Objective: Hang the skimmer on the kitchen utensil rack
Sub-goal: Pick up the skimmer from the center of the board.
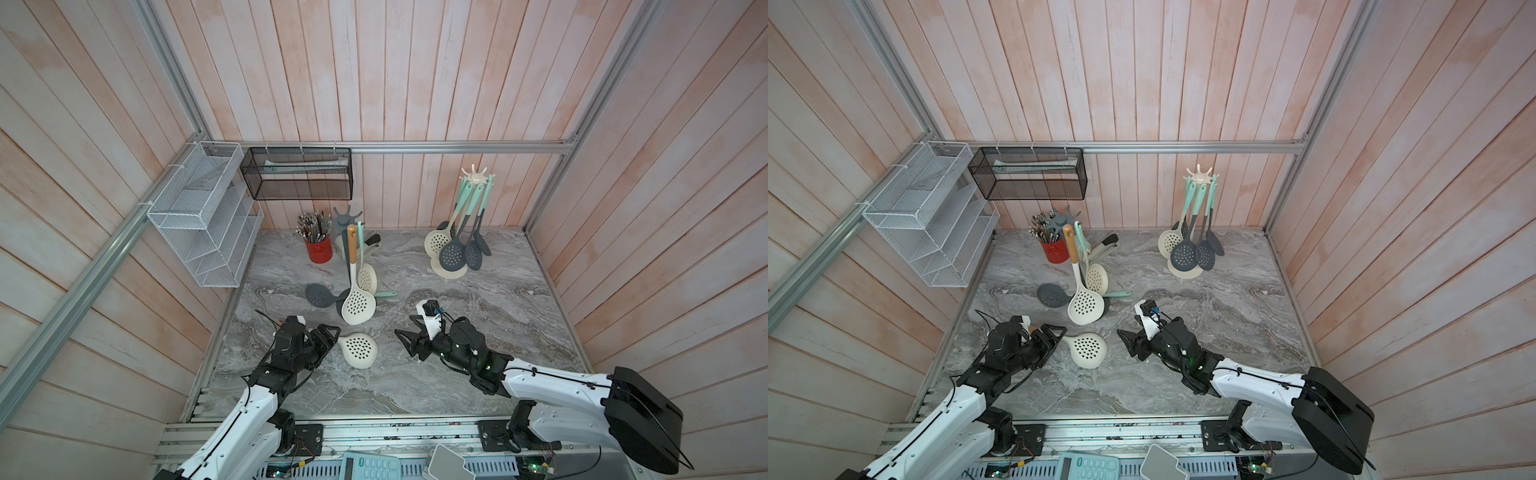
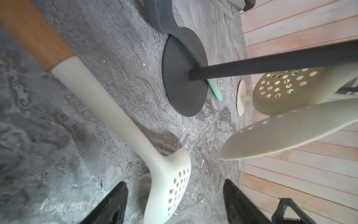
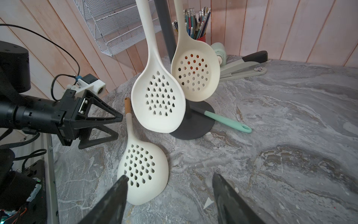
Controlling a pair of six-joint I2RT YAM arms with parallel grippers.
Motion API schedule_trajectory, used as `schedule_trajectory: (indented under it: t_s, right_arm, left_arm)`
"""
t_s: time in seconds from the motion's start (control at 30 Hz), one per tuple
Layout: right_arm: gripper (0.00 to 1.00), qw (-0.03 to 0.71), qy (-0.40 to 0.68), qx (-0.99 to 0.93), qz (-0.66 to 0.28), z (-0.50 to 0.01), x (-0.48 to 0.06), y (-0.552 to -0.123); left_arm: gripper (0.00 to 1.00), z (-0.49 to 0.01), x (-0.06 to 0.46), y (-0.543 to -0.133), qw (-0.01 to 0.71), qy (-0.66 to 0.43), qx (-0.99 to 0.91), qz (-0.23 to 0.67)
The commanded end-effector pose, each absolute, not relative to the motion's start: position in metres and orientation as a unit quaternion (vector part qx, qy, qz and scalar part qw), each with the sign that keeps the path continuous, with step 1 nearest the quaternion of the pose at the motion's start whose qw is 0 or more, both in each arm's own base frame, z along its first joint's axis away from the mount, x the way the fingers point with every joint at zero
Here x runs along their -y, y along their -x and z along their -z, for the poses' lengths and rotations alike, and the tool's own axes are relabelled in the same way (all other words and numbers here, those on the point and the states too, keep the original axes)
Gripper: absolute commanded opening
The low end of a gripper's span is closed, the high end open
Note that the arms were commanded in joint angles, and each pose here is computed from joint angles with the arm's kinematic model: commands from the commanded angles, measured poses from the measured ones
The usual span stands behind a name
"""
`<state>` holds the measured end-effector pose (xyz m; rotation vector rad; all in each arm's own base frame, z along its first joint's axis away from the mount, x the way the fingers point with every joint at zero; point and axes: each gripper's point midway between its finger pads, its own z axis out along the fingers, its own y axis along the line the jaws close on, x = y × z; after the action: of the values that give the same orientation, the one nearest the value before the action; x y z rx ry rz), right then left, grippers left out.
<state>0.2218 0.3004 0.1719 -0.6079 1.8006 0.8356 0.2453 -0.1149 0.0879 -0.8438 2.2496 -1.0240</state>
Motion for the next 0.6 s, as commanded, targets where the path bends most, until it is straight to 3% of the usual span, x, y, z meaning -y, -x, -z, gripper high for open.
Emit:
schedule_trajectory:
  t_s: [0.0, 0.57]
  right_arm:
    - [0.7, 0.522, 0.239, -0.738, -0.356, -0.182, -0.297, -0.22]
    - [0.7, 0.525, 0.23, -0.742, -0.348, -0.178, -0.289, -0.22]
  left_arm:
    - [0.77, -0.099, 0.117, -0.258, 0.27, 0.351, -0.793, 0.418]
    - [0.55, -0.069, 0.108, -0.265, 0.263, 0.436, -0.736, 0.447]
